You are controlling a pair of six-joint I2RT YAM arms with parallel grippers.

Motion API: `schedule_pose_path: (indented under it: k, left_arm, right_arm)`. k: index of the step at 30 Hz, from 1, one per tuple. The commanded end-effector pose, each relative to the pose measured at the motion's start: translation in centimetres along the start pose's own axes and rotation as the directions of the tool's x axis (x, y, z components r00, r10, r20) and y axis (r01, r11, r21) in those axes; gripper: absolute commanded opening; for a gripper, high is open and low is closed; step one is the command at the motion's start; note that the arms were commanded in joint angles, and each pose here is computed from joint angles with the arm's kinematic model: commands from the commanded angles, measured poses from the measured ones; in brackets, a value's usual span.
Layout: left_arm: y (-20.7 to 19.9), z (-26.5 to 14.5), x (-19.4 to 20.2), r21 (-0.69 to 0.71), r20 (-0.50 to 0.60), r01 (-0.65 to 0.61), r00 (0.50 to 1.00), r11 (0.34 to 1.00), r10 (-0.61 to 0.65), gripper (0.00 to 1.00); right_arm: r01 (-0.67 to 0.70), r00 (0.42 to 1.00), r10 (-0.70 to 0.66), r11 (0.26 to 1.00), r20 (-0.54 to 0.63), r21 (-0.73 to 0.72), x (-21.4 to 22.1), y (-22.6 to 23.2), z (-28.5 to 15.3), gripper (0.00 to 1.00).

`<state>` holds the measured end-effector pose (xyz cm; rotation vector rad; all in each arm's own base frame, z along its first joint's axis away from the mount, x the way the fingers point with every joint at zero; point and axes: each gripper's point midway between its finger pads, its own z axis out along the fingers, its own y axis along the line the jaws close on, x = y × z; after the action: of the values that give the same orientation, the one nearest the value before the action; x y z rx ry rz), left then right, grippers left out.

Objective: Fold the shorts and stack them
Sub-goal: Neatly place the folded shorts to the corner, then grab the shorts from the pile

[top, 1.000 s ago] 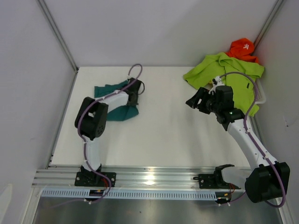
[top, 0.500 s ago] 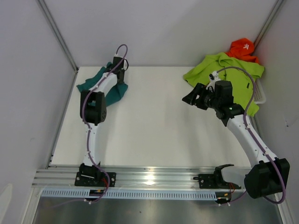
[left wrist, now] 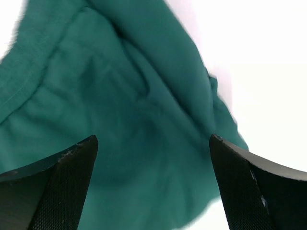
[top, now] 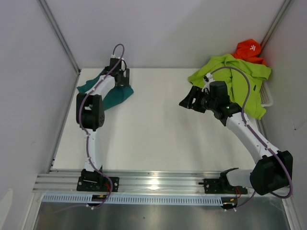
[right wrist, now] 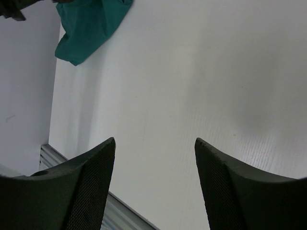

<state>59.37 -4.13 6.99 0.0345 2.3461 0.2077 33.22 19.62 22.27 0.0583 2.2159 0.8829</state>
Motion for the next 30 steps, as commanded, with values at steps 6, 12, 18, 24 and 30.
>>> schedule_pose_path:
  k: [6,12,18,24,30]
  left_arm:
    - [-2.6,-15.1,-7.8,0.155,0.256,0.109,0.956,0.982,-0.146,0.99]
    - [-8.2,-19.4,-2.4,0.332,0.093,0.245,0.952,0.911,-0.29,0.99]
    - [-10.4,-25.5,1.7,0.423,0.148,0.223,0.939,0.878,-0.31,0.99]
    - [-10.0,-29.4,6.6,0.479,0.142,0.22,0.936,0.85,-0.322,0.99]
    - [-8.7,-32.8,9.1,0.538,0.184,0.219,0.912,0.814,-0.366,0.99]
  right_arm:
    - [0.036,0.998,-0.039,0.999,0.056,0.038,-1.3,0.2,-1.0,0.7]
    - [-0.041,0.984,-0.005,0.966,0.176,0.254,-6.2,-5.3,-2.1,0.8]
    - [-0.22,0.91,0.031,0.883,0.414,0.415,-12.0,-11.1,-3.5,1.0]
    - [-0.441,0.814,0.11,0.757,0.57,0.483,-17.2,-18.9,-4.9,1.0]
    - [-0.396,0.865,-0.011,0.598,0.501,0.697,-19.2,-24.3,-4.7,0.99]
